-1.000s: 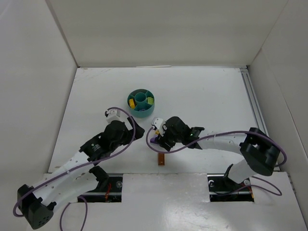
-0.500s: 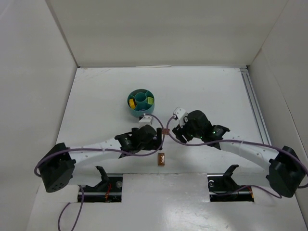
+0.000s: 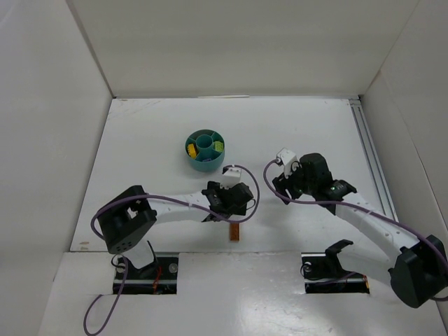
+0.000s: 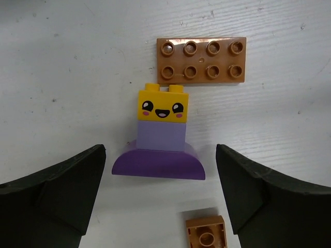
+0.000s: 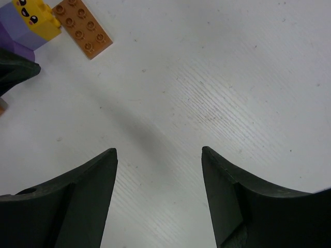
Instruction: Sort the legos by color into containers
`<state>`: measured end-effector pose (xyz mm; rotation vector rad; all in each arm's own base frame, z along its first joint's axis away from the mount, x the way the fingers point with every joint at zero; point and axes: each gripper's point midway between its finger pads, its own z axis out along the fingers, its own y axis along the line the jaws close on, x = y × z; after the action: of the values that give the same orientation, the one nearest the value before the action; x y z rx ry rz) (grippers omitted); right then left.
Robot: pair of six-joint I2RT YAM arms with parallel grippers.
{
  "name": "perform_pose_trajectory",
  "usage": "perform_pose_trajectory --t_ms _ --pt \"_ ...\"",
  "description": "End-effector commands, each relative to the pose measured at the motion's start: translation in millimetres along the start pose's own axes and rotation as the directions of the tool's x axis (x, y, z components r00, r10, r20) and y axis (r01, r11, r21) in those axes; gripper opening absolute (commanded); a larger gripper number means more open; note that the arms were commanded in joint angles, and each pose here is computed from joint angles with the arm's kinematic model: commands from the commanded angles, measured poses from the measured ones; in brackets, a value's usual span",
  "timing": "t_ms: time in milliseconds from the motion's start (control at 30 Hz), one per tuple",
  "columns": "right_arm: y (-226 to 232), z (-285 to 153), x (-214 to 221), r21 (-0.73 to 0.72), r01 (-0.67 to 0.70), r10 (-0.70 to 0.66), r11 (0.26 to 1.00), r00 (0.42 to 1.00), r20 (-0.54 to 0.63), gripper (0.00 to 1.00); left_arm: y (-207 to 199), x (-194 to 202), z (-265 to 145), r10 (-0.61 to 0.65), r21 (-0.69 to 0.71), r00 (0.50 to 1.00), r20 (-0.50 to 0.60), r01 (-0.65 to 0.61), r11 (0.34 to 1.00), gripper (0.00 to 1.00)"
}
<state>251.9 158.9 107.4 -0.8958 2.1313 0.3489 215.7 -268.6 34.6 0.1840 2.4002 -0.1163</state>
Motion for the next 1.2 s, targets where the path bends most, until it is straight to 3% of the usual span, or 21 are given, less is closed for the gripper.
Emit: perform_pose_trajectory --t_ms 0,100,233,467,567,767,900,1033,1100,1167 --pt "0 -3 -3 -0.031 0.023 -0.022 0.999 1.000 0.023 0.71 -2 -11 -5 0.031 -0.020 0.999 0.030 -0.031 0.999 0.84" --pt "-6 -4 -2 -0.017 0.020 -0.019 1.000 1.000 0.022 0.71 -3 -1 -5 0.057 -0.001 0.998 0.005 -0.057 0.998 0.76" --pt "-8 -5 -2 -0.018 0.022 -0.021 1.000 0.999 0.024 0.71 0 4 -6 0.063 -0.001 0.998 -0.008 -0.063 0.998 0.76" --pt "-13 -5 -1 -0.004 0.010 -0.010 1.000 1.000 0.023 0.71 0 8 -2 0.090 0.001 0.996 -0.022 -0.090 0.996 0.65" --pt "-12 -5 -1 -0.013 0.019 -0.019 1.000 0.999 0.025 0.71 -1 6 -1 0.090 -0.008 0.996 -0.014 -0.090 0.996 0.65" --pt "-14 -9 -5 -0.013 0.025 -0.025 1.000 0.999 0.037 0.71 1 2 0 0.096 -0.029 0.995 -0.007 -0.096 0.995 0.51" --pt "-9 -10 -6 -0.044 0.066 -0.064 0.997 0.997 0.047 0.71 -2 -23 -14 0.087 -0.003 0.993 0.074 -0.087 0.996 0.46" --pt "2 -21 -26 -0.115 0.173 -0.160 0.978 0.981 0.114 0.71 -5 -41 -32 0.152 0.074 0.976 0.157 -0.165 0.983 0.45" --pt "18 -26 -32 -0.202 0.211 -0.182 0.956 0.972 0.150 0.73 -22 -49 -47 0.244 0.181 0.947 0.209 -0.283 0.942 0.45" --pt "24 -37 -48 -0.235 0.213 -0.173 0.948 0.968 0.181 0.75 -33 -63 -66 0.260 0.262 0.925 0.279 -0.333 0.906 0.42"
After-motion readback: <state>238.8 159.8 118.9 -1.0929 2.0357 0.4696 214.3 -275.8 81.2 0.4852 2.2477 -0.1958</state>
